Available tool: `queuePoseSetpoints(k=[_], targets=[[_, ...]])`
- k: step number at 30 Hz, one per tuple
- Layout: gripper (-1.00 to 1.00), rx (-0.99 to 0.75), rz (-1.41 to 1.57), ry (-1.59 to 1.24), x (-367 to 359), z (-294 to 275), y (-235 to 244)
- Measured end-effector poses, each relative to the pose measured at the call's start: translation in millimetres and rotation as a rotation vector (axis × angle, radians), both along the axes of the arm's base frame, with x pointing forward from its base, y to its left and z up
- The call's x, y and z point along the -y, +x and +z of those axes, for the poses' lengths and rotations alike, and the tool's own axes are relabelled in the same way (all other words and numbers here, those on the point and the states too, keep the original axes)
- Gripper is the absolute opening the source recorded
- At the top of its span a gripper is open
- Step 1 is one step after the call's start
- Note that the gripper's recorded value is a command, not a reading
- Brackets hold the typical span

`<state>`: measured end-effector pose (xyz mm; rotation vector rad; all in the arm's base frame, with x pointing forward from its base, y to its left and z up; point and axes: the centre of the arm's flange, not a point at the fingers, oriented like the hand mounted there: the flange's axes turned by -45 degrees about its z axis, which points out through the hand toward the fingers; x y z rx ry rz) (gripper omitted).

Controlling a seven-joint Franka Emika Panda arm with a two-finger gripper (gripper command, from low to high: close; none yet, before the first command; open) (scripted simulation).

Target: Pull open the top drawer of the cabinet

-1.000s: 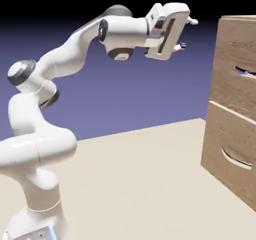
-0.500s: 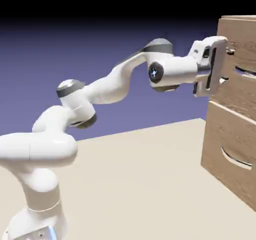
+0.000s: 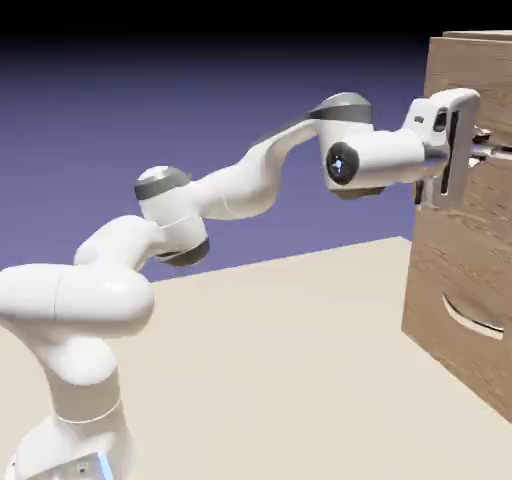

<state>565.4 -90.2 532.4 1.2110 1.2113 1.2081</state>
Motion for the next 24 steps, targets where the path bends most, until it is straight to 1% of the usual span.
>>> queuePoseSetpoints(k=[11,20,21,23,24], targets=[[-1.00,0.000,0.000,0.000,0.1,0.0,-124.0],[-1.00,0.001,0.000,0.000,0.2,0.0,-245.2],[1.00,0.001,0.000,0.000,0.2,0.0,-247.9],[1.00,0.003,0.001,0.000,0.2,0.1,-247.9],[1.00,0.004,-0.001,-0.003,-0.5,1.7,-261.6]])
